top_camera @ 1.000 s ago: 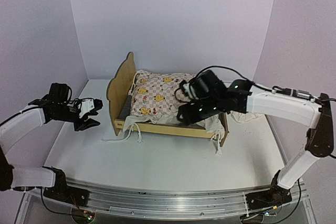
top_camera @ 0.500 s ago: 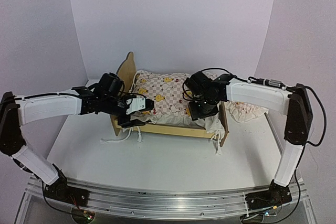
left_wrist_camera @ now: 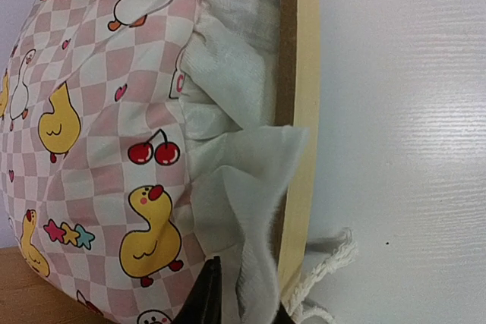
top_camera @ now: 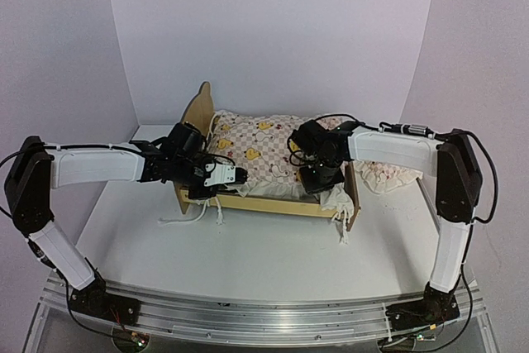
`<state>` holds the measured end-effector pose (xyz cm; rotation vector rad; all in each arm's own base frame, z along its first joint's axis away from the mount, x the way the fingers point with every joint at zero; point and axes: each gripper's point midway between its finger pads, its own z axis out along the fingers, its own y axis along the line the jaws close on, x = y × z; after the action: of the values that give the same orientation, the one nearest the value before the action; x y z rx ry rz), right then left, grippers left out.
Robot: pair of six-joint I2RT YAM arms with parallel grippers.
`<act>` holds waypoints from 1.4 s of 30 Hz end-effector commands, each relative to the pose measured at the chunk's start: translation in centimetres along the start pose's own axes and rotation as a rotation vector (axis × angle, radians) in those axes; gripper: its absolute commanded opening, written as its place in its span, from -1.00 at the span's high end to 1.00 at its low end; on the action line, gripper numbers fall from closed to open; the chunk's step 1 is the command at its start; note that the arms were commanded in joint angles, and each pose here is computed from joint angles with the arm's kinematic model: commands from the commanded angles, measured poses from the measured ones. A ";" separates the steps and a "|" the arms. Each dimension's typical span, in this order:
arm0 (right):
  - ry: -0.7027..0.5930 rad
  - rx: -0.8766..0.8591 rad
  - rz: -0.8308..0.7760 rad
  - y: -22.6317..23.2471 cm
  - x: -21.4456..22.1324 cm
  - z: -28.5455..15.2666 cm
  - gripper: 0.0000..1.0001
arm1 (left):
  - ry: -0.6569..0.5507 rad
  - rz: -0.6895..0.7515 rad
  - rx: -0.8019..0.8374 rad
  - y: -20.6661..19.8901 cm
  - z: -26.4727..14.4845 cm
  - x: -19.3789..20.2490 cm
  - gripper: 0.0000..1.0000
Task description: Set up the pet bed
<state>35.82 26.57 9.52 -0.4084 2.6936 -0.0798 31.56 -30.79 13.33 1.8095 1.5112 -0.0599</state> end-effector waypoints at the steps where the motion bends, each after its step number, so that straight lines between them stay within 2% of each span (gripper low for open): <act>1: -0.011 -0.014 -0.011 -0.6 -0.5 -1.4 1.00 | 0.040 -0.009 -0.026 1.6 -0.6 1.1 0.99; 9: -0.049 -0.187 -0.039 -0.4 -0.3 -6.2 1.00 | -0.002 -0.091 -0.022 2.6 -4.9 2.5 1.00; 23: 0.023 -0.343 0.046 -1.7 2.4 -7.7 1.00 | -0.097 -0.289 -0.082 6.1 -9.1 3.2 1.00; 29: 0.022 -0.431 0.058 -0.8 2.4 -9.2 1.00 | -0.187 -0.246 -0.024 4.0 -10.7 1.6 1.00; 32: 0.058 -0.467 0.079 -0.1 3.0 -9.0 0.99 | -0.178 -0.257 0.000 2.9 -10.4 2.1 1.00; 34: 0.107 -0.493 0.093 0.5 4.0 -8.3 0.91 | -0.141 -0.261 0.009 2.2 -9.9 3.1 1.00; 39: 0.170 -0.423 0.106 -0.7 5.9 -7.4 0.54 | 0.006 -0.197 0.062 -1.0 -8.0 7.0 1.00; 41: 0.148 -0.395 0.104 -1.4 5.6 -8.2 0.43 | 0.000 -0.186 0.057 -1.3 -8.1 7.0 1.00; 42: 0.133 -0.385 0.103 -1.7 5.4 -8.7 0.30 | -0.010 -0.183 0.054 -1.3 -8.2 6.8 0.99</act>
<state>28.65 25.07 13.94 -0.4236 2.8544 0.5340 29.43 -21.64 15.63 1.6667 1.6878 -0.2642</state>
